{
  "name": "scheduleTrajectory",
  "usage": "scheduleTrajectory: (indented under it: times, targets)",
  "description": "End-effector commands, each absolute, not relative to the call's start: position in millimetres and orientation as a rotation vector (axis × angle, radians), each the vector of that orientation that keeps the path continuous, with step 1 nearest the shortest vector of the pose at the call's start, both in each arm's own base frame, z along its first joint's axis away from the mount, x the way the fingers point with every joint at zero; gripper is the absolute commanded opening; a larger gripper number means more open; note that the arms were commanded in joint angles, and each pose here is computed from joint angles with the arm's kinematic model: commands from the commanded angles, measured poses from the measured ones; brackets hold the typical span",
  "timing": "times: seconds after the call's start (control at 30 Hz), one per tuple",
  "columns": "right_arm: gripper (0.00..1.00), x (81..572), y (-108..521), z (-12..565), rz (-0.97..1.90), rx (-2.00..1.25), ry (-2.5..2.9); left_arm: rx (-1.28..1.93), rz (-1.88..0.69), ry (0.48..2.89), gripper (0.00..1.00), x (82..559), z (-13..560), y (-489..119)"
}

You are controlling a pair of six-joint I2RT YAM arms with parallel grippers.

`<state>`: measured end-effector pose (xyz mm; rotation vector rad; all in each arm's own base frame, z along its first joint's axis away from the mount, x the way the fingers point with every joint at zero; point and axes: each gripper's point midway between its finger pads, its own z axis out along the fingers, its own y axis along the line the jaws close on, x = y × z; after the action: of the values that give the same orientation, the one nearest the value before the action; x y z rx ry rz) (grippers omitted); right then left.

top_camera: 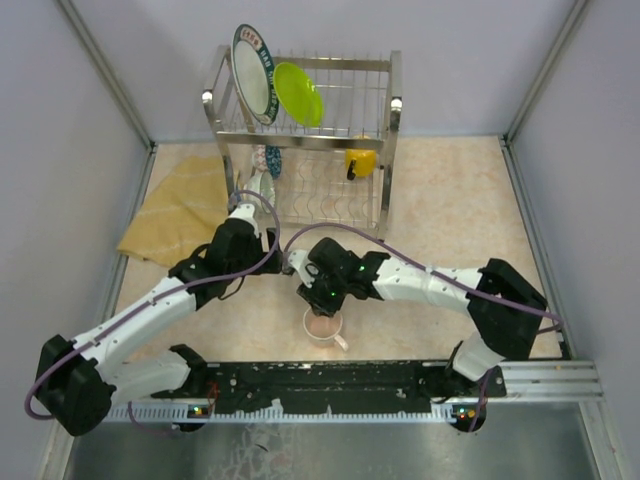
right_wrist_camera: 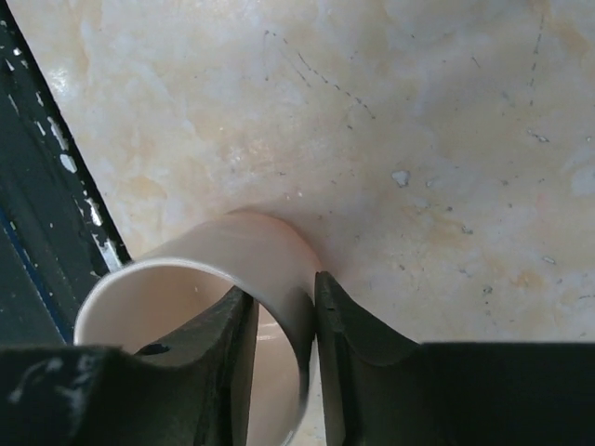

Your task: Load the mixed dishes into the dish rack

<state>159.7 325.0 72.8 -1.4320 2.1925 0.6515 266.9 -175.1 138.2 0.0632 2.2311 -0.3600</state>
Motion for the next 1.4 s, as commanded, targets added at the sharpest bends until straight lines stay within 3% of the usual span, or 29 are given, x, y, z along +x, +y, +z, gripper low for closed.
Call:
scheduleTrajectory:
  times: [0.0, 0.2, 0.47, 0.73, 1.13, 1.37]
  targets:
    - [0.22, 164, 332, 79, 0.616, -1.454, 2.160, 0.040, -0.330, 2.223, 0.88, 268, 142, -166]
    - [0.00, 168, 316, 81, 0.532, -1.384, 2.211, 0.064, -0.350, 2.226, 0.88, 272, 143, -173]
    - [0.00, 177, 287, 124, 0.490, -0.990, 2.294, 0.185, -0.554, 2.239, 0.88, 270, 153, -211]
    - [0.00, 204, 229, 196, 0.615, -0.486, 2.235, 0.186, -0.944, 2.266, 0.86, 262, 194, -257]
    - [0.00, 239, 185, 312, 0.679, -0.198, 1.869, 0.108, -1.668, 2.065, 0.86, 240, 290, -297]
    - [0.00, 258, 182, 363, 0.667, -0.172, 1.643, -0.012, -1.906, 1.991, 0.86, 228, 323, -301]
